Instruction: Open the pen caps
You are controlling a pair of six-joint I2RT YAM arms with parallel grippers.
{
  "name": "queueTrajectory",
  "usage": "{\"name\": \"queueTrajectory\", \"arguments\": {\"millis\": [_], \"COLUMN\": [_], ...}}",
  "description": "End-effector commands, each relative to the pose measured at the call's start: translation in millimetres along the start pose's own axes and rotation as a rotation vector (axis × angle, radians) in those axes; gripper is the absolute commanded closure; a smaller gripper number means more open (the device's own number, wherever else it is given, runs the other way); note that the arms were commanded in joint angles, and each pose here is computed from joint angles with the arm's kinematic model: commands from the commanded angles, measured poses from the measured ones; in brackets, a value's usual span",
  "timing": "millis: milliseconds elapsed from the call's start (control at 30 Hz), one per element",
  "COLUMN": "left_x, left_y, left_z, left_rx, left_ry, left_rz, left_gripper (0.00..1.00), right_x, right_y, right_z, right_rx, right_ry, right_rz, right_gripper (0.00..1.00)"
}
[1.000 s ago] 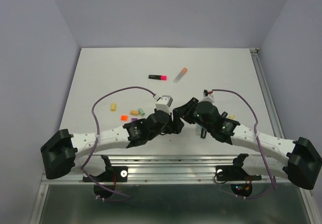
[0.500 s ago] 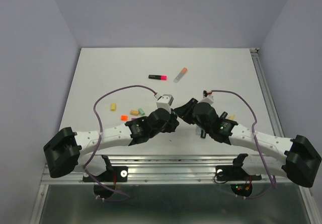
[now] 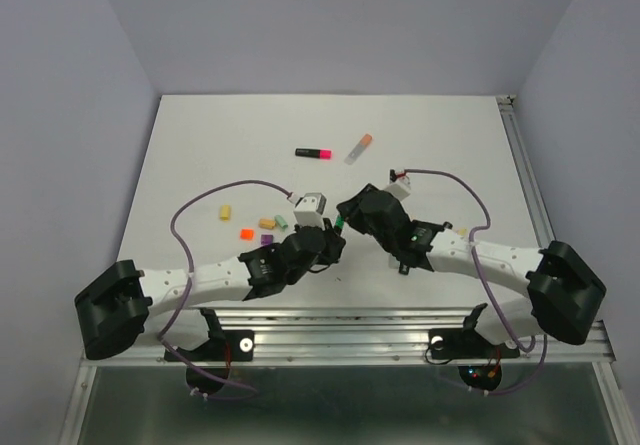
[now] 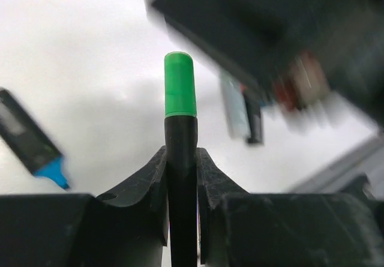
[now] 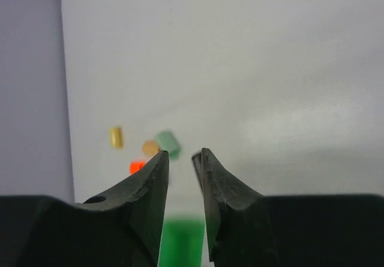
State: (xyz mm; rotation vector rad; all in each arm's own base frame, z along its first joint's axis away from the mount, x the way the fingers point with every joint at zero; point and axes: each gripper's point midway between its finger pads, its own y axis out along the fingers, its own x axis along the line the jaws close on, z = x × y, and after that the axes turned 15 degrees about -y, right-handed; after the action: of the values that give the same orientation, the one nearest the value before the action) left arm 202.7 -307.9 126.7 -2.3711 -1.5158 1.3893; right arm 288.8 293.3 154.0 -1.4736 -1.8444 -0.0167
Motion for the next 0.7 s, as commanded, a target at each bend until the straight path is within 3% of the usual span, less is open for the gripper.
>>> {"name": "queueTrajectory", "arguments": {"millis": [0,133,200,433,467,567,600,667], "left_x": [-78,-87,-80,-90,-92,-91,-93,-96], "left_y": [-59,-76,-73,-82,-84,-83,-83,-86], "left_z": [44,53,47,19,13,-3,-7,-12], "left_rx": [0.189,0.214,0.179,0.086,0.073,0.043,0.036,0.044], "left_ry": [-0.078,-0.084,-0.08,-0.065,-0.072,-0.086,-0.093,-0.09], "left_rz": [0.348,0.417,0.38,0.421,0.43,0.446,0.464,0.517], "left_gripper": [1.0,1.0,1.0,1.0,1.0,1.0,1.0,1.0], "right_x": [-79,-80,-53,-8,-1,9,27,26], "right_y": [48,62,47,-13,-32,-62,-86,-101], "right_z": [-130,-164,-171,-116,-117,-81,-83,-63], "right_rx": [-0.419,-0.397,-0.388,-0.185,-0.193,-0.111,-0.135,-0.089], "right_ry": [0.012,0.072,0.045,-0.147,-0.147,-0.151,-0.163,-0.124], "right_rz": [0.332,0.208,0.073,-0.314,-0.369,-0.56,-0.693,-0.782], "right_gripper": [0.99,0.99,0.99,0.98,0.92,0.63,0.41,0.26]}}
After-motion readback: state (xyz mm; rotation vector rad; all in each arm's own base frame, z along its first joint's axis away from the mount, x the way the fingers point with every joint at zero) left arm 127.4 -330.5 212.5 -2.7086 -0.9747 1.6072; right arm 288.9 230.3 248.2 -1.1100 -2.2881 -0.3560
